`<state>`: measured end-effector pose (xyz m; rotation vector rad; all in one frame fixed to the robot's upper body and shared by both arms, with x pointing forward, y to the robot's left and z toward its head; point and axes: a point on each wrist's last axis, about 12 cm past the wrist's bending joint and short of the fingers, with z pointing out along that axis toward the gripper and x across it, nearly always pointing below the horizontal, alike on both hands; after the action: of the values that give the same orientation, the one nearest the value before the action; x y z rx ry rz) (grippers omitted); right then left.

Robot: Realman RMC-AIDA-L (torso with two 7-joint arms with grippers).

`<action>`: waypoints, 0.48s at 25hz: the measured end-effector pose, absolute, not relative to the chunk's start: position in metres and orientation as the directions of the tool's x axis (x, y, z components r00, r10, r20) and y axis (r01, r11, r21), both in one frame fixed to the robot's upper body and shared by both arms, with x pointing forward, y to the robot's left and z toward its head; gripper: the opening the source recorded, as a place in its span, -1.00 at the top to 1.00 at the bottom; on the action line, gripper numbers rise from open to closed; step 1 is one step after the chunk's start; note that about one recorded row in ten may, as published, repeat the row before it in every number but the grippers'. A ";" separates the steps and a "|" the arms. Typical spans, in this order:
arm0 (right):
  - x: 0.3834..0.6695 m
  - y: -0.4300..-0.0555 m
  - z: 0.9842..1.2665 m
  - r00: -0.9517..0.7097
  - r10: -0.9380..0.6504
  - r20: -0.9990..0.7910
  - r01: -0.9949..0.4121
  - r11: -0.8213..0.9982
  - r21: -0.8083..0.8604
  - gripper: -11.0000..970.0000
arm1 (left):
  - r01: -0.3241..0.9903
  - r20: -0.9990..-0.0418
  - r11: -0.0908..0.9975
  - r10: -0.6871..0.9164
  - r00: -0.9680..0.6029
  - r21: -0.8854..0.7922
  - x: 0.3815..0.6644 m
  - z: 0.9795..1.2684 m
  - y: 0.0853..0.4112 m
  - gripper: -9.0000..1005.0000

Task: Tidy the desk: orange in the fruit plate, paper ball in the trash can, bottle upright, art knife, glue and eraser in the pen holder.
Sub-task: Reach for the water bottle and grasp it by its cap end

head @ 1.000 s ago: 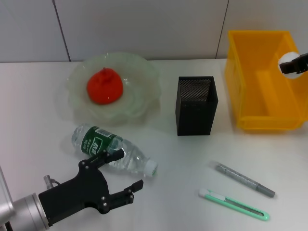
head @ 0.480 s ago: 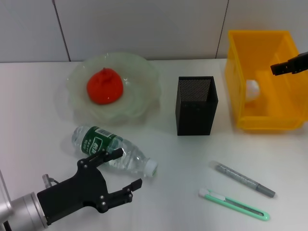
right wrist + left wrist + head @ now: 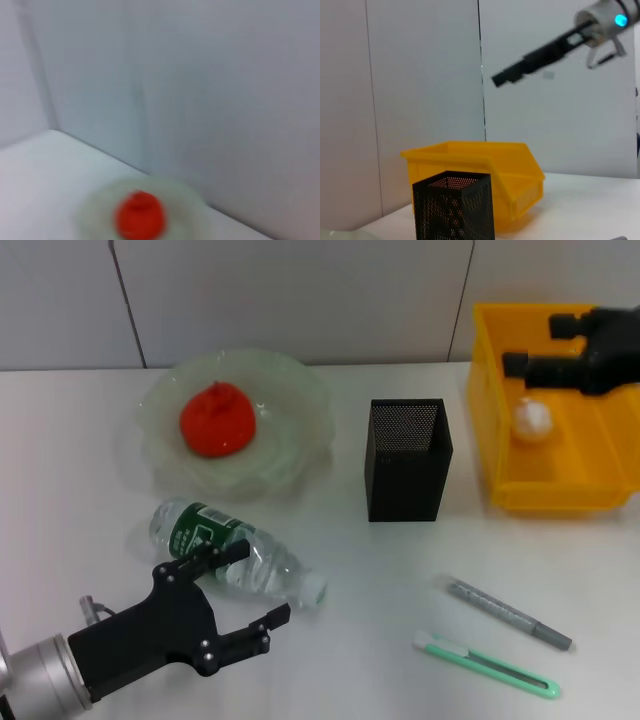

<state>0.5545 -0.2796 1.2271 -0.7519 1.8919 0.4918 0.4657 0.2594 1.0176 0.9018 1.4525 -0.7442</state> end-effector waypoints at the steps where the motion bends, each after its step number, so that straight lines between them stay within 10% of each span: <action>1: 0.547 -0.282 1.222 -0.272 -0.269 -0.924 -0.718 0.696 0.008 -0.62 | 0.868 -0.995 0.493 0.101 0.014 0.062 0.466 1.018 0.260 -0.67; 12: 0.473 -0.314 1.106 -0.132 -0.163 -0.978 -0.847 0.531 0.026 -0.61 | 0.902 -0.992 0.423 0.124 0.035 0.085 0.482 1.040 0.269 -0.67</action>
<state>0.4725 -0.3143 1.1062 -0.8761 1.6224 0.7436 0.4824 0.2694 1.0400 0.9828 1.4220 -0.7783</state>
